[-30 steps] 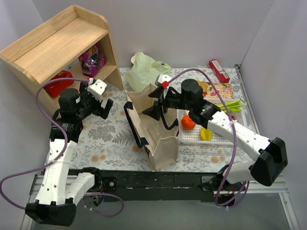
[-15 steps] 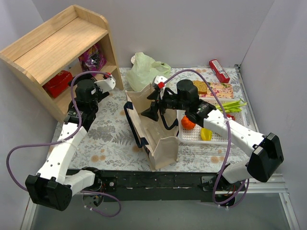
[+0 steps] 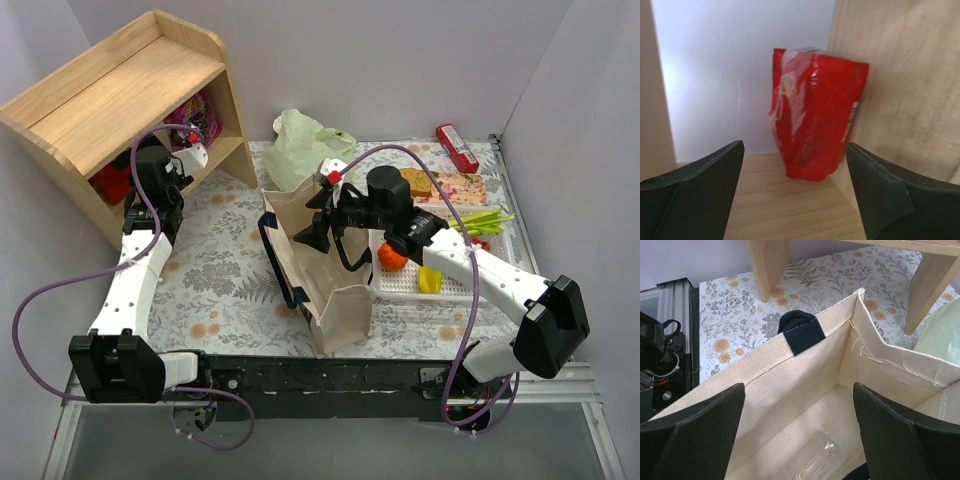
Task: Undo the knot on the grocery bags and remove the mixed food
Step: Adjust the fake candies on the shelf.
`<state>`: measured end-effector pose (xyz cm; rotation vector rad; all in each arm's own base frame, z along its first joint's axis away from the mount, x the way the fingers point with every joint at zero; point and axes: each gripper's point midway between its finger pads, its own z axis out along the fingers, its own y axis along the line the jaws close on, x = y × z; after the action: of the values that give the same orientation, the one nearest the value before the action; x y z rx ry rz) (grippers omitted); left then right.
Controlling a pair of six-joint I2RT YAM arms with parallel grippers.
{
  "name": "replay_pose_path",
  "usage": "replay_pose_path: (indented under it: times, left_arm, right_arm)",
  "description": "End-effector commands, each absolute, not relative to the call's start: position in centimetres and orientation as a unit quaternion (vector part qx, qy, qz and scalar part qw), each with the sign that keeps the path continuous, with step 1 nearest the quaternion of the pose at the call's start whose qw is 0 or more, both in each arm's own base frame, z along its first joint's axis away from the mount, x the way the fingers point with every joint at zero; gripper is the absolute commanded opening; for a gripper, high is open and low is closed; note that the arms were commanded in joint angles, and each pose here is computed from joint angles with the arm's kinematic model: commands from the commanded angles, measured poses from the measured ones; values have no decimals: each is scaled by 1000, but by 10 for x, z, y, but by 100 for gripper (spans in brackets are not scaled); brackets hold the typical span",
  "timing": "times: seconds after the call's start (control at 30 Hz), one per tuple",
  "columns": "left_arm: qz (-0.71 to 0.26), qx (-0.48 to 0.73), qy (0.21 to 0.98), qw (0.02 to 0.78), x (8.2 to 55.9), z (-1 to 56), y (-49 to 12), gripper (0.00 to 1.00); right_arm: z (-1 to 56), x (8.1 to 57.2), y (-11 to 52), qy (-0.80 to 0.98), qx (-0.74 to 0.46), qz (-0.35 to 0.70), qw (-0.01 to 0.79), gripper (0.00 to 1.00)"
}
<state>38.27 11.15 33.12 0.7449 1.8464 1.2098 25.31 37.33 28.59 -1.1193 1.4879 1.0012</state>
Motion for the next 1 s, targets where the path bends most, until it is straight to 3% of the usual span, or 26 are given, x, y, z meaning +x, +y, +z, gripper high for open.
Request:
replay_pose_path:
  times: [0.0, 0.4, 0.67, 0.8, 0.87, 0.93, 0.97]
  left_arm:
    - [455, 301, 732, 409, 387, 332, 104, 82]
    - [459, 256, 769, 365, 393, 286, 135, 82]
    - [448, 237, 784, 359, 400, 268, 148, 76]
    - [431, 249, 798, 340, 398, 250, 147, 59]
    - [419, 251, 807, 331, 397, 242, 145, 33]
    - [410, 251, 816, 323, 391, 235, 144, 0]
    - [409, 250, 816, 324, 389, 235, 144, 0]
  right_arm:
    - [306, 253, 376, 595, -461, 417, 509, 94]
    - [301, 252, 372, 602, -462, 410, 505, 95]
    - [294, 249, 371, 607, -465, 411, 496, 94]
    - [292, 248, 369, 608, -465, 410, 496, 94]
    - [291, 248, 369, 608, -465, 409, 497, 94]
    - [291, 247, 367, 608, -465, 409, 498, 94]
    - [290, 247, 366, 609, -464, 407, 498, 94]
